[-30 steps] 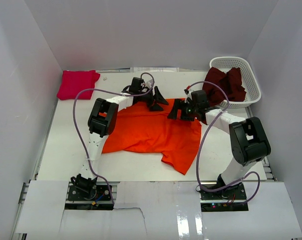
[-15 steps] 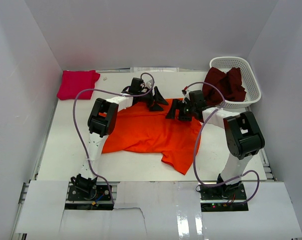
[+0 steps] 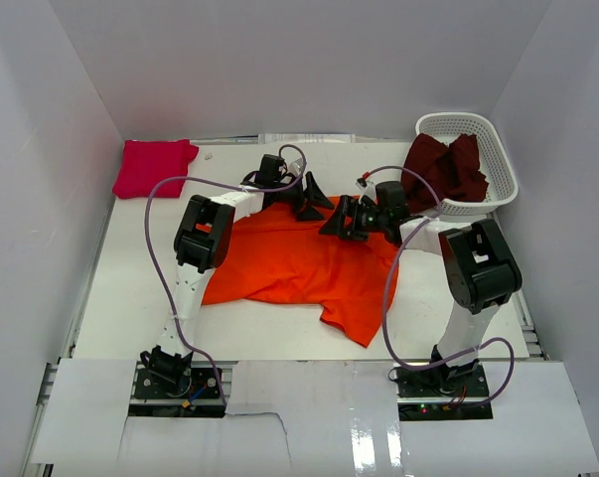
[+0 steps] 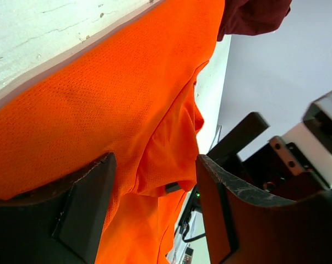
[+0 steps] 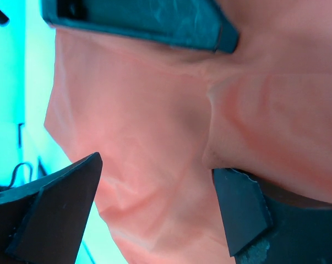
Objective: Fold and stack the t-shirts
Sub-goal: Fold the flattened tshirt in 1/3 of the way
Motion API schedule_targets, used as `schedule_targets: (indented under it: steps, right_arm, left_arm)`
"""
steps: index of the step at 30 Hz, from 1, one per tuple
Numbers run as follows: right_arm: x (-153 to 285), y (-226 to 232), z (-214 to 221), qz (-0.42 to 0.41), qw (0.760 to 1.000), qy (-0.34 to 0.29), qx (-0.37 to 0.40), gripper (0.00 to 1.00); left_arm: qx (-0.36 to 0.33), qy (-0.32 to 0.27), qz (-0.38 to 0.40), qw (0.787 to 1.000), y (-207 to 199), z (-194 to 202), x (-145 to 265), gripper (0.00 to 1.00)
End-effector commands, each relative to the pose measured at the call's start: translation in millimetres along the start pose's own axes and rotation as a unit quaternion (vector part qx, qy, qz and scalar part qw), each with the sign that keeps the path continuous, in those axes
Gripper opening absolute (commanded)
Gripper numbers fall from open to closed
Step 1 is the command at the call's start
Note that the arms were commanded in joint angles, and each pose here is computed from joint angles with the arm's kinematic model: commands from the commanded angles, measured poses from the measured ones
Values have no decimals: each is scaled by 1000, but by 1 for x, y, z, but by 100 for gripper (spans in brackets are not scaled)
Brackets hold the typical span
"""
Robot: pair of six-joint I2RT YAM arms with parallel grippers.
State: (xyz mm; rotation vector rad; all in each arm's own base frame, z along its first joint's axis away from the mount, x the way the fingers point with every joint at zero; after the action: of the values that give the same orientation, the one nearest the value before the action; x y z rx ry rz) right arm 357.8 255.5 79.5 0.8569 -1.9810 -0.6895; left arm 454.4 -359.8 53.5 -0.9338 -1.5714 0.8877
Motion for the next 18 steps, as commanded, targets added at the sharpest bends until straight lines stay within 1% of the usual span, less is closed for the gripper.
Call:
schedule_targets:
  steps: [1, 8, 13, 15, 16, 18]
  right_arm:
    - [-5, 11, 11, -52, 998, 20, -22, 85]
    - [1, 30, 23, -109, 991, 49, -55, 83]
    - [12, 43, 23, -129, 989, 51, -55, 83]
    - [17, 47, 19, -124, 990, 42, -44, 83]
    - [18, 39, 26, -100, 993, 53, -37, 83]
    - [19, 32, 16, -54, 998, 37, -16, 83]
  left_arm:
    - [5, 3, -24, 1000, 8, 8, 0, 72]
    - [4, 5, -24, 1000, 8, 10, 0, 72]
    - [7, 7, -26, 1000, 9, 13, 0, 72]
    - [4, 6, -26, 1000, 8, 13, 0, 72]
    - [6, 7, -26, 1000, 9, 13, -1, 72]
    - [4, 6, -25, 1000, 7, 13, -1, 72]
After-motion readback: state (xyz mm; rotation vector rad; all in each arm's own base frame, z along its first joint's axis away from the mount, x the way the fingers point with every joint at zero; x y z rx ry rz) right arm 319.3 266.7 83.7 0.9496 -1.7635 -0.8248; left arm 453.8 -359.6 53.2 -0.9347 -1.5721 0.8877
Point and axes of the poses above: each gripper's point midway between its finger pads, its own x axis back along the fingers, its own y axis along the line the jaws close on, z = x × y, the point moved 1 cm from there along x, back along the fingers, and after that the axes turned 2 degrees about -x, right-handed, at the moved point
